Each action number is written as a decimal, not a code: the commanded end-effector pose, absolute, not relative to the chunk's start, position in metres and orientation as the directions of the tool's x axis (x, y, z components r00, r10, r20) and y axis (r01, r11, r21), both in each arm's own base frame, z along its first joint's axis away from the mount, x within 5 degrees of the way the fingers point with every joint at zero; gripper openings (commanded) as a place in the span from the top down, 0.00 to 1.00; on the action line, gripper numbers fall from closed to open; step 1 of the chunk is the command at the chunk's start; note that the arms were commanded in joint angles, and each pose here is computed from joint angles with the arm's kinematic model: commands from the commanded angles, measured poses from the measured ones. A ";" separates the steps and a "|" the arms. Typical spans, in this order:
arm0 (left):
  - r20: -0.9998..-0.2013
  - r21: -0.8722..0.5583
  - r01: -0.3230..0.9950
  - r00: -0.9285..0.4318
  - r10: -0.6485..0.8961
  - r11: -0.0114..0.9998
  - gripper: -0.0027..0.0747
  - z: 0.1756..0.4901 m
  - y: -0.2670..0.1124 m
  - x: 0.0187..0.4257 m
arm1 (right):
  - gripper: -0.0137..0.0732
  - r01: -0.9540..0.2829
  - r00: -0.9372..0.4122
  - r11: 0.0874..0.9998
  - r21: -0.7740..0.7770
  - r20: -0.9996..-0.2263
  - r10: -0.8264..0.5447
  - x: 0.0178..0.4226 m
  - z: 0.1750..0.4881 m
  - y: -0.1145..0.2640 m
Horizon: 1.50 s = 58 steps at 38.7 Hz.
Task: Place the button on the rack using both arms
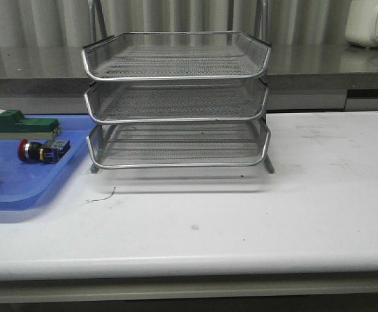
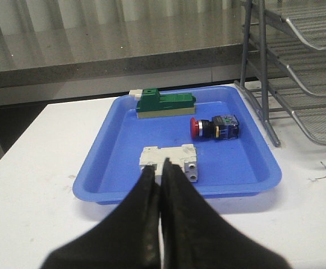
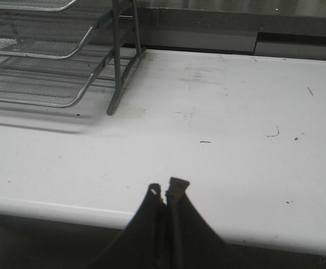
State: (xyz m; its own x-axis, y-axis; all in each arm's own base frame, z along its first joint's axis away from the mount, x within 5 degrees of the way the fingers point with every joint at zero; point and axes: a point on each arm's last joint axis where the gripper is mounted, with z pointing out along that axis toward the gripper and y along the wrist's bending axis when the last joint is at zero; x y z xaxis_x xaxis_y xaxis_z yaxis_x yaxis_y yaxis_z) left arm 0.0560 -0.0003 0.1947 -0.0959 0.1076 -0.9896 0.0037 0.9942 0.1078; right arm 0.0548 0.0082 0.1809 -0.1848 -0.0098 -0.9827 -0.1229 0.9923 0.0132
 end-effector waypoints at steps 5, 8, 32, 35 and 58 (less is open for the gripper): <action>-0.995 0.097 -0.016 -0.002 0.097 0.995 0.99 0.201 0.000 0.055 | 0.91 -0.105 -0.078 0.994 -0.001 -0.997 -0.009 0.055 0.191 0.007; -0.995 0.097 -0.016 0.000 0.097 0.995 0.99 0.201 0.001 0.055 | 0.91 -0.105 -0.078 0.994 -0.001 -0.997 -0.009 0.055 0.191 0.007; -0.919 0.066 -0.085 0.383 0.094 0.994 0.99 0.252 0.004 0.044 | 0.91 -0.089 0.159 0.996 -0.002 -0.987 0.012 0.047 0.241 0.005; -0.899 0.063 -0.087 0.428 0.095 0.994 0.99 0.274 0.003 0.038 | 0.91 -0.091 0.210 0.996 -0.003 -0.978 0.016 0.041 0.263 0.004; -0.996 0.083 -0.011 -0.015 0.083 0.997 0.99 0.323 0.001 0.097 | 0.91 -0.127 -0.163 0.991 0.042 -0.986 0.020 0.103 0.330 0.013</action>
